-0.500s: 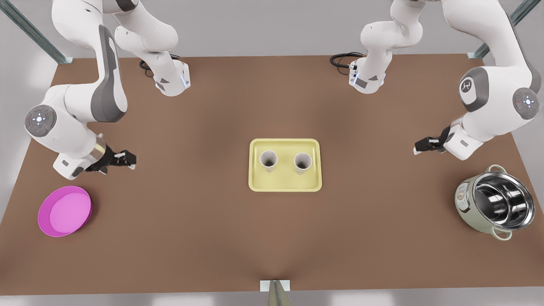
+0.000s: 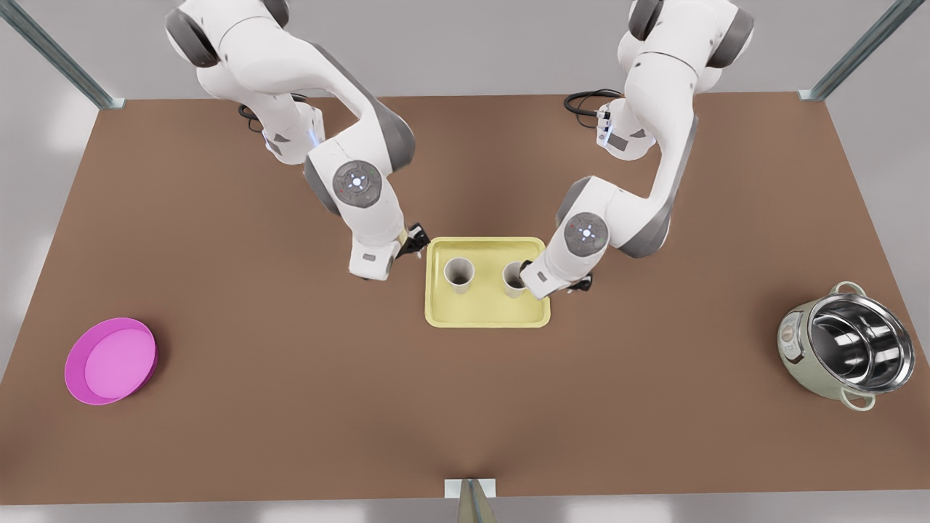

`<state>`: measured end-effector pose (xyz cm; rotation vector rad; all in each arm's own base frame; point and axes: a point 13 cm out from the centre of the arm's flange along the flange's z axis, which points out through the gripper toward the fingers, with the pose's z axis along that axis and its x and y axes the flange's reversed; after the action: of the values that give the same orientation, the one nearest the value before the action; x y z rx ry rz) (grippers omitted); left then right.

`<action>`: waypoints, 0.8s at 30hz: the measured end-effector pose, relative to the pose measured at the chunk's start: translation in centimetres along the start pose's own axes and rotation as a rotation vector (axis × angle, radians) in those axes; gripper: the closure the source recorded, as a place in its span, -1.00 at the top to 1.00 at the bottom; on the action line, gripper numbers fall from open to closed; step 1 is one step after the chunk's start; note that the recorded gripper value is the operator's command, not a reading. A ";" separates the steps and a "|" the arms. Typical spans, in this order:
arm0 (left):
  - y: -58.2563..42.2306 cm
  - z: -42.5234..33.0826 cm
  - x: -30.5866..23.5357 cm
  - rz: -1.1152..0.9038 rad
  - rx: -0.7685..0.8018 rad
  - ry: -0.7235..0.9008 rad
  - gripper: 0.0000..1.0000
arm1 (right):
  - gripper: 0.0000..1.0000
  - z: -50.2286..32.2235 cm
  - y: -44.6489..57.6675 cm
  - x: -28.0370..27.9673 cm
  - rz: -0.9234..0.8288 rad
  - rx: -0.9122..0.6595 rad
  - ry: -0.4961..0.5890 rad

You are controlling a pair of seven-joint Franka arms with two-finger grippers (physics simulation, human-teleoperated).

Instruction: Use the left arm to pick up the white IKEA cup from the tray and place it on the middle-left position; use the right arm to pick up the white IKEA cup from the tray and place it on the middle-right position

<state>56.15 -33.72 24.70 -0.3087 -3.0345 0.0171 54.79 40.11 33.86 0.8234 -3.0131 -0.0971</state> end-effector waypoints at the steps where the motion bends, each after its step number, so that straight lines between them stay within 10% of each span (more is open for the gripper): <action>1: -0.5 0.8 -0.1 -0.017 0.002 -0.001 1.00 | 1.00 1.2 1.0 -1.0 0.007 -0.015 -0.004; 24: -2.4 13.2 3.9 -0.303 -0.009 -0.006 1.00 | 1.00 16.9 7.5 0.2 0.163 -0.049 0.065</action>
<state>50.63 -35.29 11.98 0.1519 -3.0525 -0.0172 50.31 47.38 17.45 0.5630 -2.9893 -0.1386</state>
